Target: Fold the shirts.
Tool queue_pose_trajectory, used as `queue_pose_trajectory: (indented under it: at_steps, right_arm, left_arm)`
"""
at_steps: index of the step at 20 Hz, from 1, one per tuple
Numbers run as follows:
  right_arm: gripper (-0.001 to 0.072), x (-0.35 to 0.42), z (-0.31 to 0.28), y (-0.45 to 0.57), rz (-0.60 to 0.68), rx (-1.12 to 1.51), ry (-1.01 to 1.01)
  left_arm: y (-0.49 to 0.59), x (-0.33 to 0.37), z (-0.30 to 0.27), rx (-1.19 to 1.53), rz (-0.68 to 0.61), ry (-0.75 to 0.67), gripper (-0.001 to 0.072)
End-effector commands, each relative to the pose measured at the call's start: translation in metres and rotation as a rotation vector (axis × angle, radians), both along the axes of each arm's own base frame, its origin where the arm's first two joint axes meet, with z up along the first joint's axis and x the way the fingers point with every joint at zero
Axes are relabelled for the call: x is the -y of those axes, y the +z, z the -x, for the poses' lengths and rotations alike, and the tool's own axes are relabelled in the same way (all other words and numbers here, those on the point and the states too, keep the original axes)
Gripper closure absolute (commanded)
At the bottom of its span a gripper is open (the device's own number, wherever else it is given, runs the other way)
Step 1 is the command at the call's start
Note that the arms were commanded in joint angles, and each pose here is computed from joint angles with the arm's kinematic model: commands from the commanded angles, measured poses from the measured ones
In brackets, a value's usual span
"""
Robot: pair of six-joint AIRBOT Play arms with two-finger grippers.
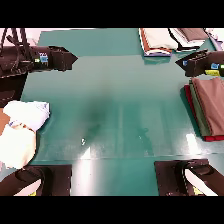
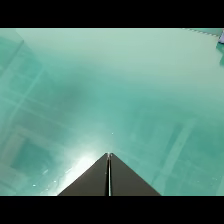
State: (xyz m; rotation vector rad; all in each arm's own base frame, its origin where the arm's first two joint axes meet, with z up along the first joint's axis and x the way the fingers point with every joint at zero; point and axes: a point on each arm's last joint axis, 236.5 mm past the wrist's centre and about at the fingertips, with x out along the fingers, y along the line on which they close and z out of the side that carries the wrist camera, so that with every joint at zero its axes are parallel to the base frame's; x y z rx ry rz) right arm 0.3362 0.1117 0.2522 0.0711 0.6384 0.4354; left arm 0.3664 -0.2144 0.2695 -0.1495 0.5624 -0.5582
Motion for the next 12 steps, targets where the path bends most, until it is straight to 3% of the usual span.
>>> queue_pose_trajectory:
  at_steps: [1,4,8,9,10,11,12]
  right_arm:
    - [0.0690,0.000,0.001,0.000,0.001,-0.003,0.002]
    - [0.0690,0.000,0.002,-0.001,0.002,-0.006,0.004]
    - [0.0690,0.000,0.002,-0.001,0.002,-0.006,0.003]
    - [0.0690,0.000,0.002,-0.001,0.002,-0.006,0.003]
    - [0.0690,0.000,0.002,-0.001,0.002,-0.006,0.003]
    - [0.0690,0.000,0.002,-0.001,0.003,-0.005,0.003]
    - [0.0690,0.000,0.001,-0.001,0.003,-0.005,0.003]
  left_arm:
    - [-0.031,-0.081,-0.015,-0.061,-0.236,0.200,0.0677]
    - [-0.085,-0.214,-0.001,-0.292,-0.458,0.542,0.0676]
    - [-0.162,-0.294,0.027,-0.506,-0.508,0.704,0.0674]
    - [-0.185,-0.304,0.035,-0.551,-0.516,0.717,0.0554]
    - [-0.212,-0.312,0.045,-0.600,-0.522,0.725,0.0162]
    - [-0.235,-0.317,0.054,-0.636,-0.524,0.729,0.0025]
    - [-0.258,-0.319,0.062,-0.665,-0.528,0.726,0.0044]
